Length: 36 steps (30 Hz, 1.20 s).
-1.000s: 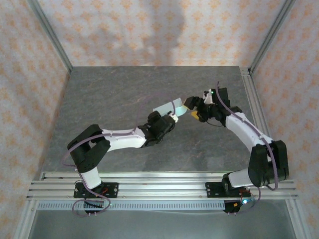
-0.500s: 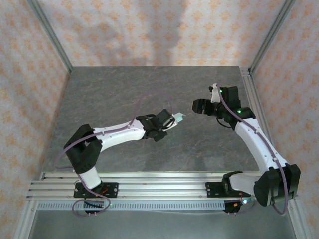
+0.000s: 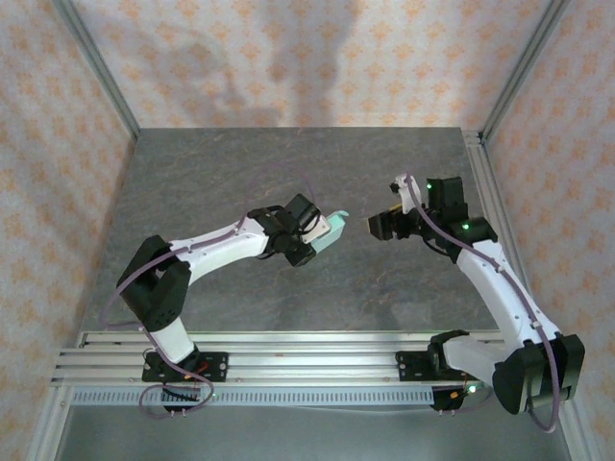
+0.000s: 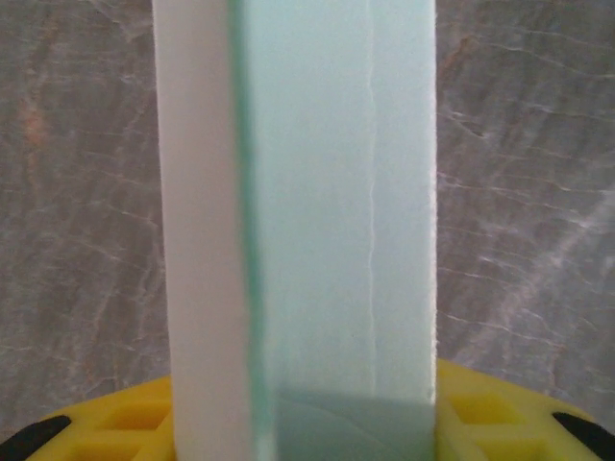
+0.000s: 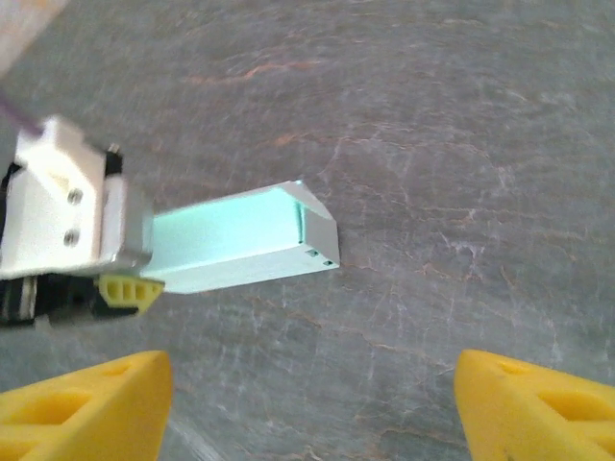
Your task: Fold the paper box
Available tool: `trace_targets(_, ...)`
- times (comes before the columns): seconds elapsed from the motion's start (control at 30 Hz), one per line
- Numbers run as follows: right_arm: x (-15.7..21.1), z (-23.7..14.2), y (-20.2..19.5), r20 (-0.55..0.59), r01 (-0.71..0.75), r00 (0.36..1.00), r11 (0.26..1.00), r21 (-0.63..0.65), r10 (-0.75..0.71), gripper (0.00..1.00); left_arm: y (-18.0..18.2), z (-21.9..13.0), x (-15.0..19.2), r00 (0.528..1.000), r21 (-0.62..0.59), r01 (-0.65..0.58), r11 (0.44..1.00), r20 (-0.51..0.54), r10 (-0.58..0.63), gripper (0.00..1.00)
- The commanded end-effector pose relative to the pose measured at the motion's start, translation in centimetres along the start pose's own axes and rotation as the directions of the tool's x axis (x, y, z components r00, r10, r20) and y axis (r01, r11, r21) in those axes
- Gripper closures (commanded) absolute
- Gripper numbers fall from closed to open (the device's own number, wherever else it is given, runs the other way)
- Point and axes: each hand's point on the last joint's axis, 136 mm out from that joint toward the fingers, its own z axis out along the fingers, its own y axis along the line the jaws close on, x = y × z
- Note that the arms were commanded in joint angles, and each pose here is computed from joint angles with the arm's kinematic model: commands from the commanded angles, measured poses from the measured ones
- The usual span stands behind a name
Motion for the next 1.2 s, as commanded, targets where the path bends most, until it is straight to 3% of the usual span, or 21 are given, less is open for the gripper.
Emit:
trace_targets(0.0,0.4,0.1,1.3,0.01,0.227,0.974,0.971,-0.07,-0.227,0.27,-2.0,-1.0,1.4,0.999,0.151,-0.011,0.988,-0.046,0.018,0.54)
trace_targets(0.13,-0.1,1.5,1.4,-0.024,0.345,0.938,0.936,-0.069,-0.347,0.38,-2.0,-1.0,1.6,0.998,0.186,-0.003,0.983,-0.058,0.014,0.55)
trace_targets(0.3,0.6,4.2,1.8,-0.126,0.435,0.883,0.889,-0.146,-0.453,0.44,-1.7,-0.9,1.7,0.998,0.183,0.005,0.983,-0.056,0.005,0.55)
trace_targets(0.47,0.6,6.5,1.3,-0.172,0.474,0.849,0.864,-0.171,-0.5,0.48,-1.7,-0.6,1.9,0.998,0.178,0.004,0.984,-0.07,0.008,0.55)
trace_targets(0.67,0.2,8.1,1.5,-0.177,0.49,0.833,0.847,-0.207,-0.525,0.61,-1.5,-0.4,1.9,0.997,0.171,0.006,0.985,-0.076,0.007,0.54)
trace_targets(1.17,0.3,10.8,1.1,-0.209,0.478,0.822,0.841,-0.252,-0.53,0.65,-1.3,-0.1,2.3,0.995,0.159,0.013,0.987,-0.101,0.003,0.55)
